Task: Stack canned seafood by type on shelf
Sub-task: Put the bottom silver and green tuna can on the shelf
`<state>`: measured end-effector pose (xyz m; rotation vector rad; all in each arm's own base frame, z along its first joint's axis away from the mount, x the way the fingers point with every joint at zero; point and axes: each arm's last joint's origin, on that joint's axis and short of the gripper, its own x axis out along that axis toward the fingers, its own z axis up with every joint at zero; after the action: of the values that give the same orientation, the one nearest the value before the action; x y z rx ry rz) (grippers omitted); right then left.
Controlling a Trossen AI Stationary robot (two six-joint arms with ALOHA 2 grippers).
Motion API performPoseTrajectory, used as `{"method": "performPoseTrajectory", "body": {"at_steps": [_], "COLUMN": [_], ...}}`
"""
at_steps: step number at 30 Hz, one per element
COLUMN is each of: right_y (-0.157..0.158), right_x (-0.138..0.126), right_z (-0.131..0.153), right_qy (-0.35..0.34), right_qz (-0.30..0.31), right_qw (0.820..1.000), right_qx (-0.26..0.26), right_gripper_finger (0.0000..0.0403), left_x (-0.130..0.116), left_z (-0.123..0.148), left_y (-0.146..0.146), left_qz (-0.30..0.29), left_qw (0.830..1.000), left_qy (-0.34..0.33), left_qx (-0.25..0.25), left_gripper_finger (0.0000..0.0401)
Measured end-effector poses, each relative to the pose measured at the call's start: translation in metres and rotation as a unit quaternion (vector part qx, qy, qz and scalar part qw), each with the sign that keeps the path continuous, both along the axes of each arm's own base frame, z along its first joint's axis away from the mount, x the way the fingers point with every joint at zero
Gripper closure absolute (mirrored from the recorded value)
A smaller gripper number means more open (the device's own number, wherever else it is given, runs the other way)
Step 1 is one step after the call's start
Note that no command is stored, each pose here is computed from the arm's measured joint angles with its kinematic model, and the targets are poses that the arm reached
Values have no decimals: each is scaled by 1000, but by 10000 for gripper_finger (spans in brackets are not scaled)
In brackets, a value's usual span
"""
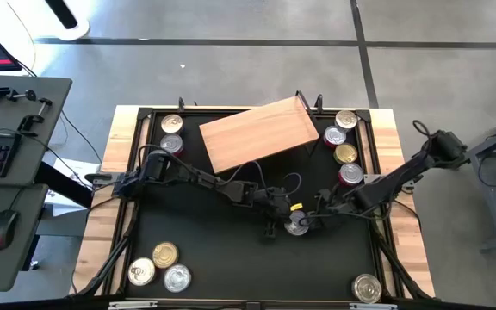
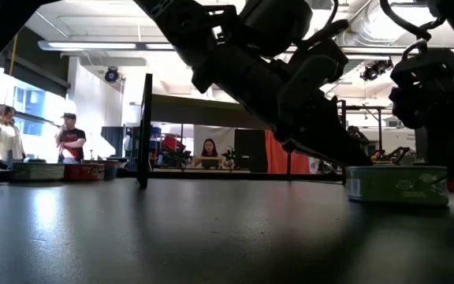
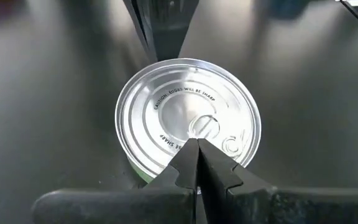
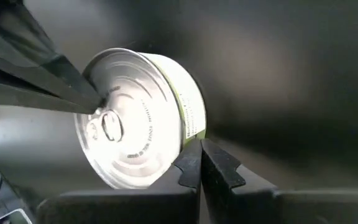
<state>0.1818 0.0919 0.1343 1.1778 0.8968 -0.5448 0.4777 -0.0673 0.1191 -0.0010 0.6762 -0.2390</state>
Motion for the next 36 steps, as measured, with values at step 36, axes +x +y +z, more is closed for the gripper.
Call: {"method": "performPoseTrajectory", "body": {"at_steps": [36], "right_y": [28], "right_x": [46], "right_z": [102], "right_qy": [-86], "right_qz": [98], "right_qw": [987], "right_qx": [-93], "right_gripper_finger": [403], "left_x": [-19], "left_z": [5], "left_y": [21], "left_qz": [13], "left_qw": [991], "left_qy": [106], "left_qx": [74], "left_gripper_finger": [401]}}
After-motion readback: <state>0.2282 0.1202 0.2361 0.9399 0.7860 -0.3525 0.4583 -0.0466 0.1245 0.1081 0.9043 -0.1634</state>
